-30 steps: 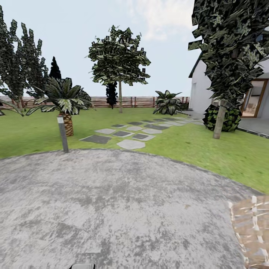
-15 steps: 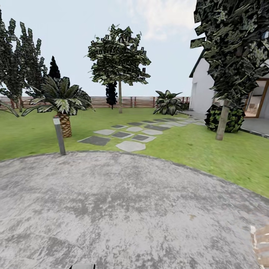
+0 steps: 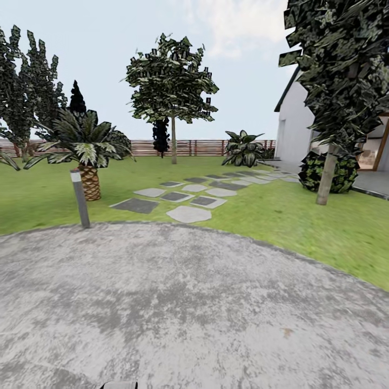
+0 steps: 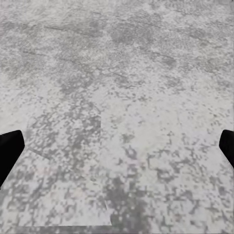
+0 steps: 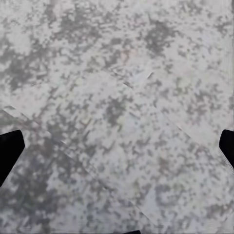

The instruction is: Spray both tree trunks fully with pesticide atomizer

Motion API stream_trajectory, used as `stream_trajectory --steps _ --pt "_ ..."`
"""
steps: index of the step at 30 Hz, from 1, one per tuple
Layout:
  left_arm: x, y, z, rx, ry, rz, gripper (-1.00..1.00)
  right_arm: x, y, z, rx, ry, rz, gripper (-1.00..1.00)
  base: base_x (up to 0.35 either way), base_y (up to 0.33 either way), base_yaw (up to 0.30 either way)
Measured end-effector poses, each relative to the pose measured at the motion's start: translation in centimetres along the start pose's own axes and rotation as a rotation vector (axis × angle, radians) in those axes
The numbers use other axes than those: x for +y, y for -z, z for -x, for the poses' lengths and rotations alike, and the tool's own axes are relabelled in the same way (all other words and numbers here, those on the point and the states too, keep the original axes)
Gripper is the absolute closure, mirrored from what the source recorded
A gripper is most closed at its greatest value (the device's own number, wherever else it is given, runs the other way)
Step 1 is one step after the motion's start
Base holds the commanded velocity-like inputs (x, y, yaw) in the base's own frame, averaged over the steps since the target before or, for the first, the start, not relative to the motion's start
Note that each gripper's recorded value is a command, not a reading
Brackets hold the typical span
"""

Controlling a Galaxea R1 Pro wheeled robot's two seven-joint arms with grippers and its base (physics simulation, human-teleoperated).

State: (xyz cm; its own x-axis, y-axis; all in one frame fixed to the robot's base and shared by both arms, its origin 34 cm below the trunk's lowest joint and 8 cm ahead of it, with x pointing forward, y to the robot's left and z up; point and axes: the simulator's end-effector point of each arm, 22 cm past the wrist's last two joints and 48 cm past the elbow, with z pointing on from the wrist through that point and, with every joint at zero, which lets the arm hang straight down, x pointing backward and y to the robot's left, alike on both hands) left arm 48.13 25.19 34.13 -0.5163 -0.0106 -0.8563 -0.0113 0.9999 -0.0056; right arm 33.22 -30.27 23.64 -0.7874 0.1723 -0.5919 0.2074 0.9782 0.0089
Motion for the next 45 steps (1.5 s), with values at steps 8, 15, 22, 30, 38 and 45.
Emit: stream_trajectory --steps 8,15,22,30,38,45 --pt "0.00 0.00 0.00 0.000 0.000 0.000 -1.00 0.00 0.00 0.03 -0.001 0.000 0.000 -1.00 0.329 0.092 0.000" --pt "0.01 0.00 0.00 0.000 0.000 0.000 -1.00 -0.01 0.00 0.00 0.000 0.000 0.000 -1.00 0.329 0.110 0.000" --pt "0.01 0.00 0.00 0.000 0.000 0.000 -1.00 0.01 0.00 0.01 0.000 0.000 0.000 -1.00 0.329 0.111 0.000" --pt "-0.02 0.00 0.05 -0.001 0.000 0.000 -1.00 -0.05 0.00 0.03 -0.001 0.000 0.000 -1.00 0.329 0.111 -0.093" --pt "-0.01 0.01 0.27 -0.006 0.000 0.000 -1.00 0.01 0.01 0.20 -0.005 -0.001 0.001 -1.00 0.329 0.111 -0.223" --pt "0.00 0.02 0.48 -0.011 0.000 0.000 -1.00 0.08 0.01 0.38 -0.010 -0.003 0.003 -1.00 0.328 0.111 -0.235"
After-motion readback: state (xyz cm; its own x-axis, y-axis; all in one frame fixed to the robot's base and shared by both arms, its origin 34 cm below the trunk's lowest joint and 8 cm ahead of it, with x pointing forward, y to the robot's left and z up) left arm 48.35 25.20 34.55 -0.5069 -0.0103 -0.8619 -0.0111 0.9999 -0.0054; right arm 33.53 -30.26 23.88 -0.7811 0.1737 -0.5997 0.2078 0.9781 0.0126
